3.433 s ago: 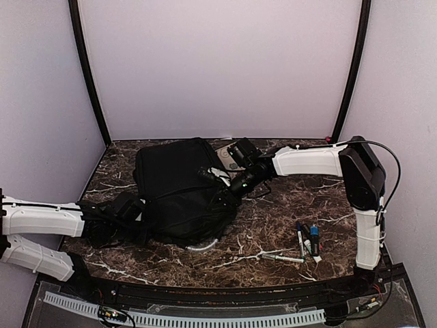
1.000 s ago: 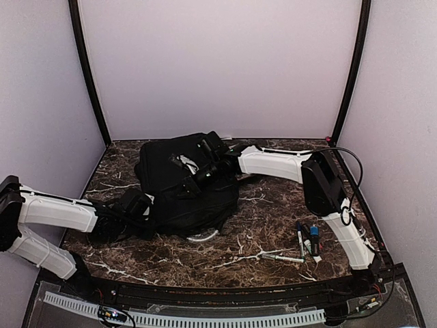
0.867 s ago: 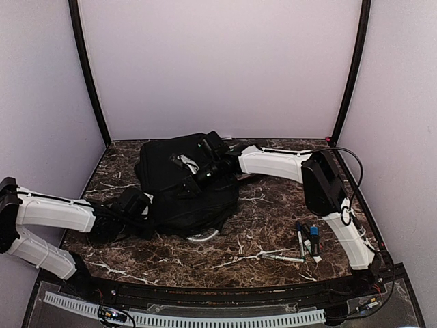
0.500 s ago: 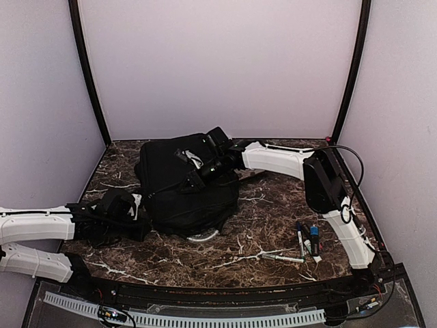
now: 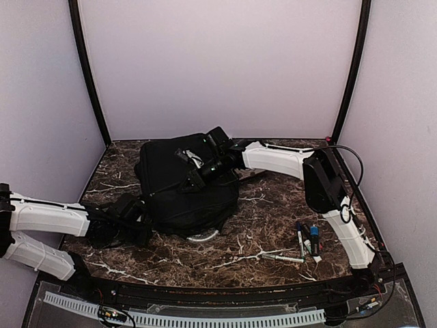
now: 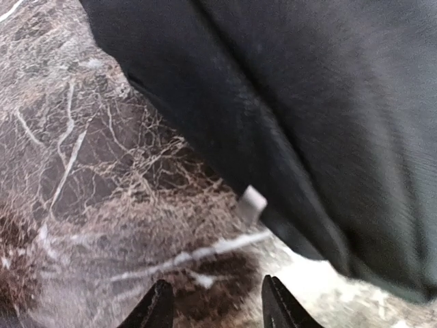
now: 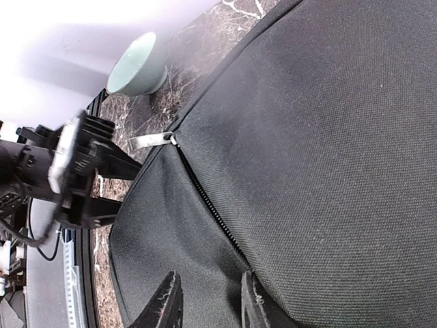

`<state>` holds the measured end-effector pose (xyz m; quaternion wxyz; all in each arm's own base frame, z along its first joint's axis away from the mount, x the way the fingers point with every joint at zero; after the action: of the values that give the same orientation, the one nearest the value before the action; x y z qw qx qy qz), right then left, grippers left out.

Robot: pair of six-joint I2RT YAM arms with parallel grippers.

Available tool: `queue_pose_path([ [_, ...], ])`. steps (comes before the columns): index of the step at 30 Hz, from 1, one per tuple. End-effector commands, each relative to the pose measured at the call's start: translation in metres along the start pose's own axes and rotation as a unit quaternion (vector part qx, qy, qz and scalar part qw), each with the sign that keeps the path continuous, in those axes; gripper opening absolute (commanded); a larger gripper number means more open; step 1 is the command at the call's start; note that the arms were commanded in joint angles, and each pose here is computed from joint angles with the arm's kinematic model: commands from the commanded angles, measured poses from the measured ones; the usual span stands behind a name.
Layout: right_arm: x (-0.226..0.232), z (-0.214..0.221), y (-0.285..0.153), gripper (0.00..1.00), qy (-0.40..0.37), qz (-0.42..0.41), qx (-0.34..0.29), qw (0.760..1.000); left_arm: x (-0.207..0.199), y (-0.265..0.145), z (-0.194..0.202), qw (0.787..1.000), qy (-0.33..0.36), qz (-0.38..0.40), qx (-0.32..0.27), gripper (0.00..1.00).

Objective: Pack the student bag
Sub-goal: Grab the largest pocket of the student bag.

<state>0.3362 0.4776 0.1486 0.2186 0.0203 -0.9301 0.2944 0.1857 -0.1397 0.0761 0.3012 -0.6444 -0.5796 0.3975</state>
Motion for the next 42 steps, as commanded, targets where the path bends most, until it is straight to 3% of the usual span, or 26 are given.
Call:
queue_pose_path([
  [1, -0.024, 0.016, -0.001, 0.31, 0.025, 0.033, 0.016, 0.999, -0.009, 0.005, -0.022, 0.999, 0.014, -0.006, -0.044, 0.47],
  [13, -0.019, 0.013, -0.004, 0.32, 0.029, 0.021, 0.011, 0.999, -0.010, 0.003, -0.050, 0.994, 0.051, -0.036, -0.092, 0.49],
  [20, -0.017, 0.012, -0.005, 0.32, 0.030, 0.017, 0.009, 0.999, -0.028, -0.004, -0.068, 0.993, 0.070, 0.010, -0.096, 0.43],
  [25, -0.016, 0.010, -0.004, 0.32, 0.031, 0.011, 0.006, 0.999, -0.036, -0.012, -0.076, 0.991, 0.091, 0.026, -0.096, 0.50],
  [30, -0.016, 0.011, -0.003, 0.32, 0.036, 0.004, 0.006, 0.999, -0.039, -0.008, -0.082, 0.990, 0.108, 0.027, -0.082, 0.50],
  [42, -0.015, 0.012, -0.001, 0.32, 0.044, -0.006, 0.003, 0.999, -0.036, 0.016, -0.082, 0.992, 0.083, 0.022, -0.090, 0.46],
])
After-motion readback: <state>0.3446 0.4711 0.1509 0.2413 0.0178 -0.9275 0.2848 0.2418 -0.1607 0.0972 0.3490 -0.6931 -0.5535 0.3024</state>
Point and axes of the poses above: each gripper's point midway between its finger pads, its own y axis out along the fingers, its own x axis along the line the jaws close on, z = x × y, the point moved 6 cm from there along -y, back along the fingers, and after that the axes turned 11 degrees about -y, right-handed, at the moved point
